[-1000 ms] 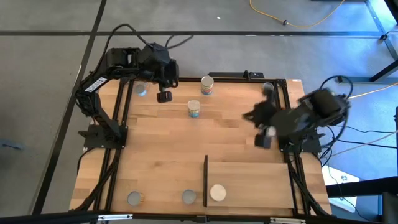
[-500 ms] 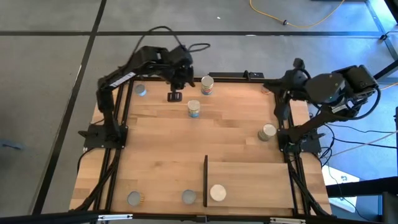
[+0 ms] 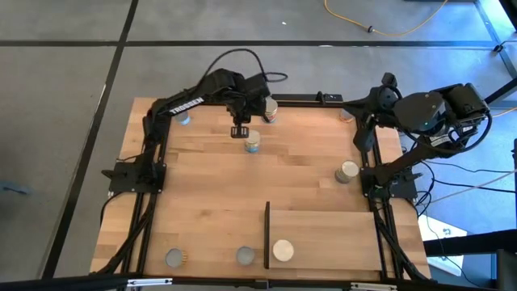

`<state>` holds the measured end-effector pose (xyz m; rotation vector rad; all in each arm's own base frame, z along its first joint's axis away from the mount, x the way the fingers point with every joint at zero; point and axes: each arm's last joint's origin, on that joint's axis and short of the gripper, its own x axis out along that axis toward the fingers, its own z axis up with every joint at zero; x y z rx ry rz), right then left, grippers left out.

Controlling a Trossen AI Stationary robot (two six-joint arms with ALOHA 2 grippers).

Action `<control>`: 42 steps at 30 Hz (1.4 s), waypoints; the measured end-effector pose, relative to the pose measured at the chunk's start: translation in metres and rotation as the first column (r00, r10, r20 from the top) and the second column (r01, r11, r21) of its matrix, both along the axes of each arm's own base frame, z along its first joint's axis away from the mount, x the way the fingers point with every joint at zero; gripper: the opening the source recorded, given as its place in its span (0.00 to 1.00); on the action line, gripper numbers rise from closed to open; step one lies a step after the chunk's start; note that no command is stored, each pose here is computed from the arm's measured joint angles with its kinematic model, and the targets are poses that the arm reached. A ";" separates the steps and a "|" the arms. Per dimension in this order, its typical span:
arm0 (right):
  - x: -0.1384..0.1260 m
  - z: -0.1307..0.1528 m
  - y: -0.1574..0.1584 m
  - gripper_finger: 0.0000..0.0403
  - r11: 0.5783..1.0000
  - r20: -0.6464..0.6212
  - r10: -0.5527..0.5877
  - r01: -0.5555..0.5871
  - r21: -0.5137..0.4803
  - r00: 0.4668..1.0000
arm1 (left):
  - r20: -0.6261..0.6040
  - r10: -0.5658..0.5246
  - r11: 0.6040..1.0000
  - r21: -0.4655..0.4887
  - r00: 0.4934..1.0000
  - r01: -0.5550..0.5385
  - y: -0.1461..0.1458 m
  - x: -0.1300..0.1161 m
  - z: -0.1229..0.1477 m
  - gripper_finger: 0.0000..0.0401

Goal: Pick and place cans onto a shelf
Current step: Put the bottom canned tomatoes on the shelf

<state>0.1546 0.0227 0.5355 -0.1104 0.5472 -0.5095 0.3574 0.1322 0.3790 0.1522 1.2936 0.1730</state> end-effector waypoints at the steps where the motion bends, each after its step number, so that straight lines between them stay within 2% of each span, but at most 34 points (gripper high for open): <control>1: 0.000 0.000 0.000 0.09 1.000 0.000 0.000 0.000 0.000 1.000 | -0.001 0.018 1.000 -0.011 1.000 -0.018 0.001 0.001 -0.002 0.10; 3: 0.000 0.000 0.000 0.09 1.000 0.000 -0.001 0.001 0.001 1.000 | 0.000 0.049 0.998 -0.040 0.999 -0.049 0.003 0.003 -0.005 0.12; 6: 0.000 0.000 0.000 0.09 1.000 0.001 -0.001 0.001 0.001 1.000 | -0.028 0.023 0.995 -0.097 0.999 -0.026 0.005 0.007 -0.018 0.14; 8: 0.000 0.000 0.000 0.09 1.000 0.001 -0.001 0.001 0.001 1.000 | -0.062 -0.060 0.989 -0.138 0.996 0.051 0.004 0.009 -0.031 0.14; 11: 0.000 0.000 0.000 0.09 1.000 0.000 0.000 0.000 0.000 1.000 | -0.135 -0.223 0.956 -0.222 0.966 0.190 0.000 0.008 -0.057 0.13; 14: 0.000 0.000 0.000 0.09 1.000 -0.001 0.001 -0.001 -0.001 1.000 | -0.200 -0.307 0.932 -0.262 0.931 0.251 0.001 0.006 -0.082 0.13; 18: 0.000 0.000 0.000 0.09 1.000 -0.001 0.001 -0.001 -0.002 1.000 | -0.250 -0.307 0.946 -0.186 0.918 0.266 0.006 0.009 -0.105 0.13; 23: 0.000 0.000 0.000 0.09 1.000 -0.001 0.001 -0.001 -0.002 1.000 | -0.201 -0.301 0.952 -0.129 0.932 0.279 0.009 0.016 -0.106 0.13; 33: 0.000 0.000 0.000 0.09 1.000 -0.001 0.001 -0.001 -0.002 1.000 | -0.117 -0.358 0.930 -0.135 0.927 0.342 0.009 0.023 -0.105 0.13; 37: 0.000 0.000 0.000 0.09 1.000 -0.001 0.001 -0.001 -0.002 1.000 | -0.057 -0.384 0.909 -0.196 0.921 0.367 0.010 0.022 -0.109 0.13; 42: 0.000 0.000 0.000 0.09 1.000 -0.001 0.001 -0.001 -0.003 1.000 | -0.076 -0.381 0.914 -0.181 0.921 0.363 0.011 0.023 -0.121 0.13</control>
